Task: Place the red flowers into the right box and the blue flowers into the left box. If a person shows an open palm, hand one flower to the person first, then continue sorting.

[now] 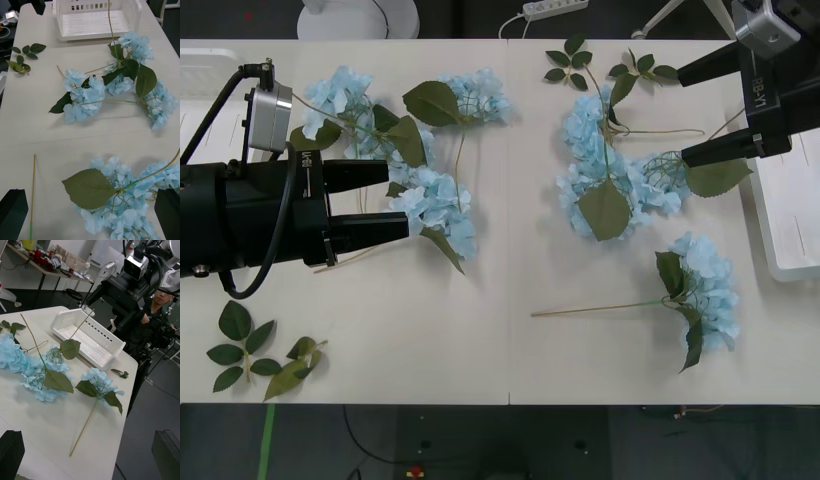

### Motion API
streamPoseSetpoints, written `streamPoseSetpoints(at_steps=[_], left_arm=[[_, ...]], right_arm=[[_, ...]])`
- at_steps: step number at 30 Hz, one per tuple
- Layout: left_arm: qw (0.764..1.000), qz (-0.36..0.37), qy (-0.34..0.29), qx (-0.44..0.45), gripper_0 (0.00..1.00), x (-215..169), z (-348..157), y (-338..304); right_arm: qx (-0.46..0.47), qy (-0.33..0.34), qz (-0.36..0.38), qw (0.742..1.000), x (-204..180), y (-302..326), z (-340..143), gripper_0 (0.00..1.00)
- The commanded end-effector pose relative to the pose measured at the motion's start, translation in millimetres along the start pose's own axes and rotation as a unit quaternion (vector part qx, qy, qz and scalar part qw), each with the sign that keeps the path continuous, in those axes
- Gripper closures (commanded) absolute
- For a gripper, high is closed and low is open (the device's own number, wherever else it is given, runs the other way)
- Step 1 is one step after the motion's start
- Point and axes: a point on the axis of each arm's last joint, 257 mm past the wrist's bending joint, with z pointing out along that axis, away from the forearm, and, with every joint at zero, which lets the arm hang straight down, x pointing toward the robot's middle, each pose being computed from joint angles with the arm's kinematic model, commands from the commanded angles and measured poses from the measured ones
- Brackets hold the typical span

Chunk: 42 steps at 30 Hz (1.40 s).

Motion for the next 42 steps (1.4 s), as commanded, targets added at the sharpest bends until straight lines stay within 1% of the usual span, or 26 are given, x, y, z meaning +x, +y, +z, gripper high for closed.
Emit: streamPoseSetpoints(at_steps=[1, 2, 3, 7, 9, 12, 13, 17, 21, 24, 29, 30, 31, 34, 36, 39, 42], left_arm=[[0.998, 0.068, -0.001, -0.006, 0.00, -11, -1, 2], [0.998, 0.068, -0.001, -0.006, 0.00, -11, -1, 2], [0.999, 0.049, 0.002, 0.000, 0.00, 1, 1, -1], [1.000, 0.025, -0.014, 0.005, 0.00, -13, 0, -4], [1.000, 0.015, -0.023, -0.001, 0.00, -28, -6, 5], [0.999, 0.028, -0.022, -0.026, 0.00, -45, -16, 32], [0.999, 0.022, -0.024, -0.031, 0.00, -48, -18, 38], [0.997, -0.020, -0.020, -0.076, 0.00, -61, -33, 85], [0.993, -0.067, 0.015, -0.099, 0.00, -61, -53, 122], [0.988, -0.098, 0.052, -0.110, 0.00, -54, -66, 139], [0.971, -0.160, 0.112, -0.138, 0.00, -23, -100, 162], [0.963, -0.181, 0.131, -0.150, 0.00, -12, -117, 170], [0.960, -0.190, 0.138, -0.154, 0.00, -7, -124, 173], [0.943, -0.225, 0.165, -0.181, 0.00, 20, -156, 192], [0.937, -0.238, 0.170, -0.194, 0.00, 33, -162, 202], [0.922, -0.248, 0.188, -0.228, 0.00, 55, -164, 220], [0.911, -0.258, 0.193, -0.258, 0.00, 65, -160, 235]], right_arm=[[-0.014, 0.023, 0.011, 1.000, 23, 15, 4, 0.00], [-0.008, 0.022, 0.009, 1.000, 20, 11, 0, 0.00], [-0.004, 0.026, 0.008, 1.000, 21, 10, -3, 0.00], [0.008, 0.016, 0.001, 1.000, 8, 2, -8, 0.00], [0.013, 0.007, 0.026, 1.000, 0, -2, -9, 0.00], [0.026, -0.007, 0.067, 0.997, -9, -11, -11, 0.00], [0.030, -0.011, 0.075, 0.997, -11, -14, -12, 0.00], [0.049, -0.020, 0.130, 0.990, -21, -34, -15, 0.00], [0.082, -0.024, 0.184, 0.979, -28, -65, -19, 0.00], [0.105, -0.020, 0.214, 0.971, -27, -86, -17, 0.00], [0.141, 0.009, 0.260, 0.955, -21, -112, -14, 0.00], [0.152, 0.026, 0.274, 0.949, -15, -118, -14, 0.00], [0.154, 0.032, 0.279, 0.947, -14, -120, -13, 0.00], [0.175, 0.078, 0.315, 0.930, 4, -130, -12, 0.00], [0.188, 0.104, 0.330, 0.919, 15, -135, -12, 0.00], [0.209, 0.156, 0.364, 0.894, 38, -139, -8, 0.00], [0.231, 0.196, 0.384, 0.872, 58, -144, -3, 0.00]])
